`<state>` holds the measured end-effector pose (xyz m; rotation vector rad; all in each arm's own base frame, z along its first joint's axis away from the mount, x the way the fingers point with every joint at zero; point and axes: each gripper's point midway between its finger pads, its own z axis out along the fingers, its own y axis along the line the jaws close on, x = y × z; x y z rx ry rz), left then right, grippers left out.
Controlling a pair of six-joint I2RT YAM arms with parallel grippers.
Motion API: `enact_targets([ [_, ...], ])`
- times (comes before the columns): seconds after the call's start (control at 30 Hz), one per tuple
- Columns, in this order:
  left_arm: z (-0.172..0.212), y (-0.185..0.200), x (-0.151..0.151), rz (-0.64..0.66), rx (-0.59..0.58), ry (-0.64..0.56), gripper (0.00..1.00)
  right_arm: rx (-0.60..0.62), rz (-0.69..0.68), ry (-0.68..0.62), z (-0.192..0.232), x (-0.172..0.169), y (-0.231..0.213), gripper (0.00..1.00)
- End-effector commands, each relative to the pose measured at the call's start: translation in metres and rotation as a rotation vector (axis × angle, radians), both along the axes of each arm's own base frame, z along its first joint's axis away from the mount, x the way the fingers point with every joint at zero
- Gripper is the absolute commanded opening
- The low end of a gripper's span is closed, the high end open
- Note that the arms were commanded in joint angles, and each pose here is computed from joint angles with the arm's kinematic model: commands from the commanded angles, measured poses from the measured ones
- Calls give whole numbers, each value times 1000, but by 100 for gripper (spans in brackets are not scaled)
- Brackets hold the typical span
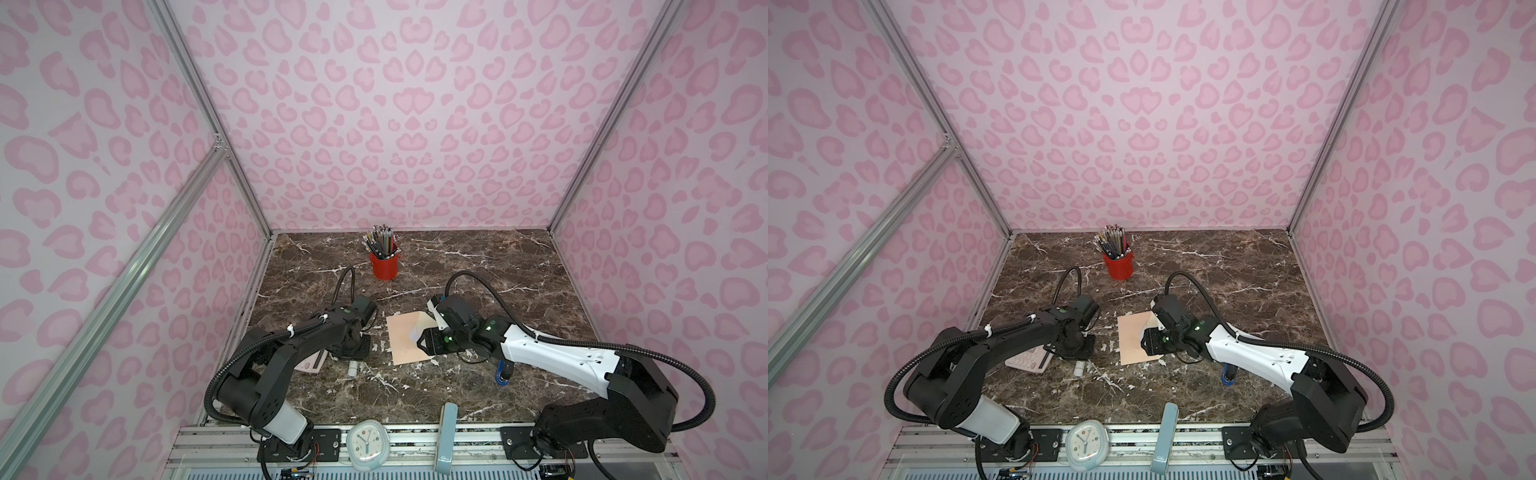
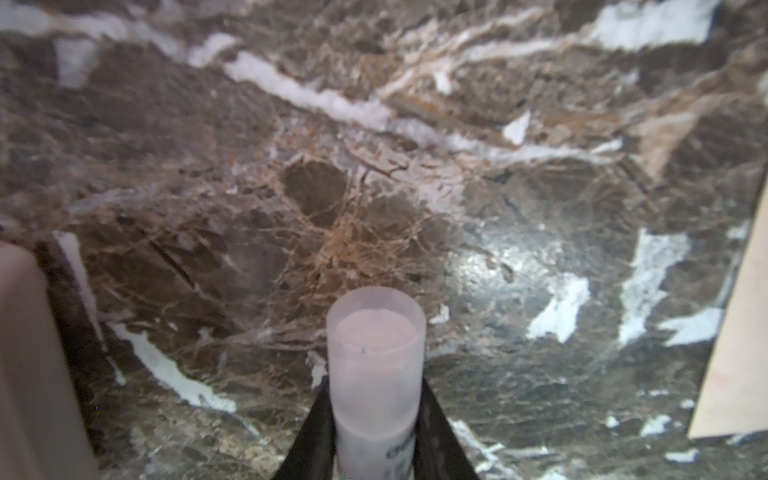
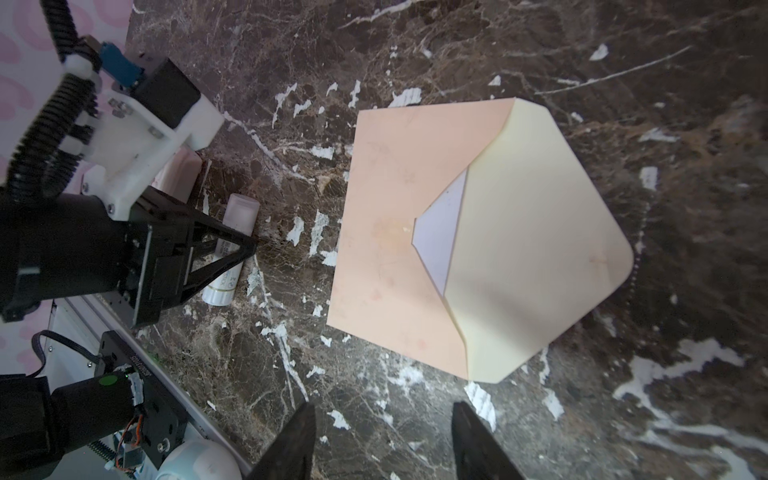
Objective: Place the letter into the envelope and seal it
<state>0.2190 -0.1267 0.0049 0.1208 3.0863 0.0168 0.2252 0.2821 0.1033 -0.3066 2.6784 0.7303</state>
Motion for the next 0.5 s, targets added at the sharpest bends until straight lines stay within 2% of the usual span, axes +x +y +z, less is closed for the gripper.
enact_targets([
  [0.0,-12,-1,-21,-27,1,84,22,18,3,-20,5,2,1,55],
  [0.13,17,-19,-3,-80,-32,-45,21,37,-2,-40,17,3,1,55],
  [0.23,55,-36,14,-122,-75,-191,22,70,-9,-72,35,5,1,54],
  [0.33,101,-63,26,-177,-178,-353,22,115,-19,-123,64,9,0,54],
  [0.47,159,-102,29,-263,-374,-564,22,203,-43,-214,111,14,-3,56],
])
